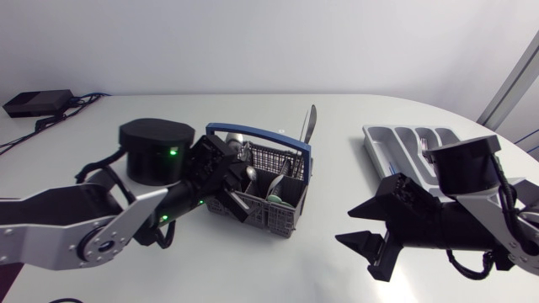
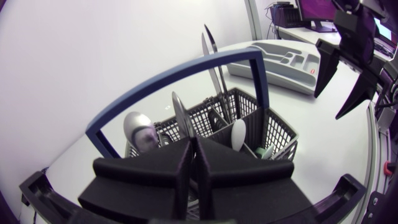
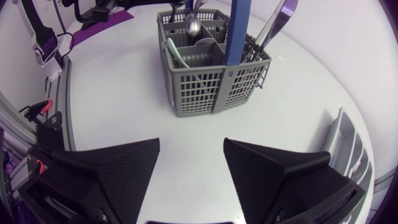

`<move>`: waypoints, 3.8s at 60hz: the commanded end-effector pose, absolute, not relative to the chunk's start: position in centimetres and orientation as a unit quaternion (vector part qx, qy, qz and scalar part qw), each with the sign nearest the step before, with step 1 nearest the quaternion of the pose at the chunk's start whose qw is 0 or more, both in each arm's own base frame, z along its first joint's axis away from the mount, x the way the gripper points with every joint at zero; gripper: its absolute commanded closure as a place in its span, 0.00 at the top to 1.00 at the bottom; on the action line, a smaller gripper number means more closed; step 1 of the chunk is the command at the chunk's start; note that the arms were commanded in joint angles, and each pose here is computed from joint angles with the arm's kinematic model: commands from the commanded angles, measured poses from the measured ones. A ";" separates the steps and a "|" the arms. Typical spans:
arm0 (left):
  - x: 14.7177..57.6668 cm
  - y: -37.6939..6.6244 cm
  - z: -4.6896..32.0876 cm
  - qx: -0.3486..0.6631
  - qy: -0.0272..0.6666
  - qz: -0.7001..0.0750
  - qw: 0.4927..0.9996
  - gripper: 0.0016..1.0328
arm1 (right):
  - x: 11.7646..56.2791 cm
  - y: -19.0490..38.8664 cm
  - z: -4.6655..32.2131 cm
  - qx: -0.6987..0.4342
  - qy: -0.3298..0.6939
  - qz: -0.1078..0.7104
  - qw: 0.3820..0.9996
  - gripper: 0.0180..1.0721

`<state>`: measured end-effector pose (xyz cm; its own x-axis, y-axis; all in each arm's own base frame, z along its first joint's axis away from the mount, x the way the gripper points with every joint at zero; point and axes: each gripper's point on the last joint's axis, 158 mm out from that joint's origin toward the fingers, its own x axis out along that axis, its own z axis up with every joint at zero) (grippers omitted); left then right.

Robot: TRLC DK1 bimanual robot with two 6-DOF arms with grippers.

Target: Sort the cutlery from the basket into the organizer compartments.

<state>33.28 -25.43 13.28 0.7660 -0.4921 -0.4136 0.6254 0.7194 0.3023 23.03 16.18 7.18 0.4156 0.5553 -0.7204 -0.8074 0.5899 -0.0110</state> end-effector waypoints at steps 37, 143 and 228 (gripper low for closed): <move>28.3 -22.2 21.6 0.191 -0.024 -0.363 0.912 0.03 | 23.0 16.9 6.8 -0.191 0.350 0.425 0.813 0.71; 19.2 -30.6 29.6 -0.046 0.094 -0.746 0.658 0.03 | 19.9 28.4 22.6 -0.091 0.208 0.671 0.706 0.51; 29.9 -26.7 28.6 0.003 0.119 -0.570 0.813 0.95 | 29.0 10.6 17.7 -0.131 0.294 0.337 0.885 0.05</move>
<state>29.22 -26.49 29.15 0.2925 -0.9424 -0.1620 0.9209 0.3233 -0.2177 27.77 13.27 18.41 0.5365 0.5951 -0.5983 -0.7378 0.6750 0.0099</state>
